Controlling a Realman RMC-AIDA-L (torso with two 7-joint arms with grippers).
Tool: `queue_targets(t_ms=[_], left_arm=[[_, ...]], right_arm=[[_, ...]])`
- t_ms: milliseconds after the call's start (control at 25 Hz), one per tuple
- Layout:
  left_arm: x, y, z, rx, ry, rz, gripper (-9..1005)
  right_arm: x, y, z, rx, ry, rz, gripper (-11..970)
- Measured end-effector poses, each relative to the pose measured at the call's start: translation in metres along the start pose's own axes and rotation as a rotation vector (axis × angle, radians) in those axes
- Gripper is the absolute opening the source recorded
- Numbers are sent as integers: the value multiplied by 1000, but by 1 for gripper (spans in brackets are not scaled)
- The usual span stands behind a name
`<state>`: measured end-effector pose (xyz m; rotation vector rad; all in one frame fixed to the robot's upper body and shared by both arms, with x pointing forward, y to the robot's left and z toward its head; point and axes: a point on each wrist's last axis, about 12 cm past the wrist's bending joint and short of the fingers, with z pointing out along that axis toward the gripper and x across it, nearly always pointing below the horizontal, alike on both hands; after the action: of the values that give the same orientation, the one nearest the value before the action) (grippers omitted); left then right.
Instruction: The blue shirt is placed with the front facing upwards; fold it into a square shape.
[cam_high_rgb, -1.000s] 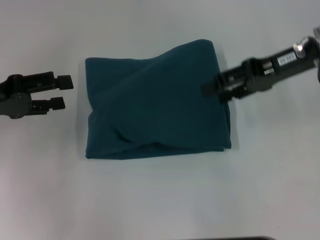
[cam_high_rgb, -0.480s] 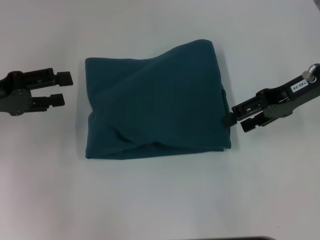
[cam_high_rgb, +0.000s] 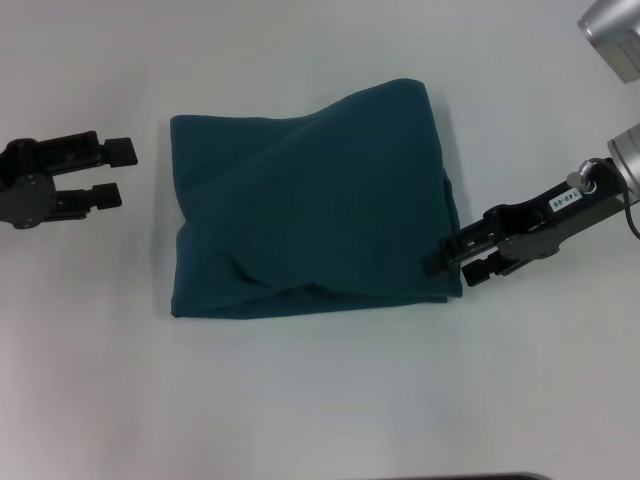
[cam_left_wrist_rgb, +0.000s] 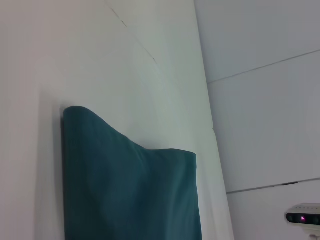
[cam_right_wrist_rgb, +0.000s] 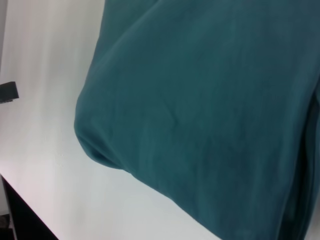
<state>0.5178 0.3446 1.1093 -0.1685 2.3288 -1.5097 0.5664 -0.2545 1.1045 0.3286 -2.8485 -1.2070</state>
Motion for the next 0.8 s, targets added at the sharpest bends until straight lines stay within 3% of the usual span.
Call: queue_targets(t_ms=[800], left_arm=[[1, 2, 0, 0, -14, 0, 885]], right_arm=[[-5, 3, 18, 5, -10, 13, 882]])
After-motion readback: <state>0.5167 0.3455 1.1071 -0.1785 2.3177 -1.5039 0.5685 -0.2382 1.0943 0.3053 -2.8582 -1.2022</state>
